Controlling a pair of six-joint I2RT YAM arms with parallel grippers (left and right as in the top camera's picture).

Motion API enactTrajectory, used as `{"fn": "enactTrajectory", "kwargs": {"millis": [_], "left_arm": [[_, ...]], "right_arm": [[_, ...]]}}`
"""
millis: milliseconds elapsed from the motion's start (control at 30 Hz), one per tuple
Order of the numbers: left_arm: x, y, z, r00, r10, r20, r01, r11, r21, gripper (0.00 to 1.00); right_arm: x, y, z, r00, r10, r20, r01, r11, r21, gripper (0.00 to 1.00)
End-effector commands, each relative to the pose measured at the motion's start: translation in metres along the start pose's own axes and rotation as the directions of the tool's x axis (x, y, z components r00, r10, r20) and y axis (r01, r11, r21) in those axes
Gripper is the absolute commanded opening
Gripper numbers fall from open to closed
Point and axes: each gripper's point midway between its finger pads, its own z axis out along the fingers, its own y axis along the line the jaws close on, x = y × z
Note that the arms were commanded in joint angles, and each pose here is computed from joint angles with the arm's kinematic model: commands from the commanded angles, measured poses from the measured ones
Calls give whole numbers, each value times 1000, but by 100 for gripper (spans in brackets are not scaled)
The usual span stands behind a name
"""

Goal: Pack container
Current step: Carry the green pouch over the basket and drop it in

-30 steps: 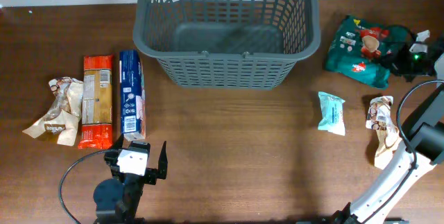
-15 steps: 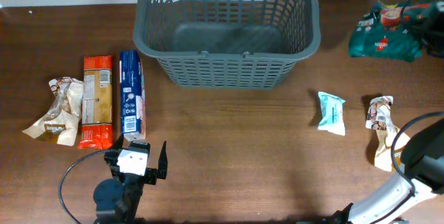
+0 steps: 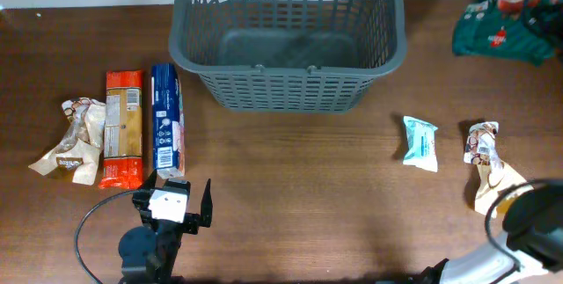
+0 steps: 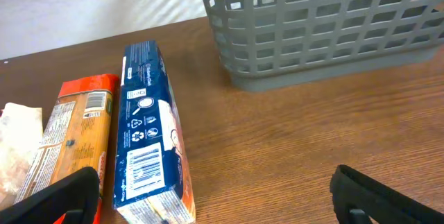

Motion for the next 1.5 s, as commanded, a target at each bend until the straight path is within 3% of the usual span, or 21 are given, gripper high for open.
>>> {"fn": "enactTrajectory", "kwargs": {"millis": [0,133,300,567,733,833,1167,1367,1467], "left_arm": [[1,2,0,1000,-4,-1,4,1000,-10,99],[1,2,0,1000,-4,-1,4,1000,-10,99],[1,2,0,1000,-4,-1,4,1000,-10,99],[1,2,0,1000,-4,-1,4,1000,-10,99],[1,2,0,1000,-4,-1,4,1000,-10,99],[1,2,0,1000,-4,-1,4,1000,-10,99],[1,2,0,1000,-4,-1,4,1000,-10,99],[1,2,0,1000,-4,-1,4,1000,-10,99],[1,2,0,1000,-4,-1,4,1000,-10,99]], "right_arm": [[-40,112,-87,958,-200,204,234,959,-159,4],[-40,153,-128,927,-251,280,307,935,-179,4],[-23,197,-143,910,-299,288,378,884,-274,4],[15,286,-116,871,-395,292,487,770,-411,4],[36,318,-84,867,-417,274,495,782,-378,4],[49,324,-53,874,-427,233,485,801,-352,4],[144,307,115,887,-449,-105,375,836,-401,4],[167,280,148,877,-439,-192,379,881,-282,4],[172,267,149,861,-457,-222,413,884,-219,28]]}}
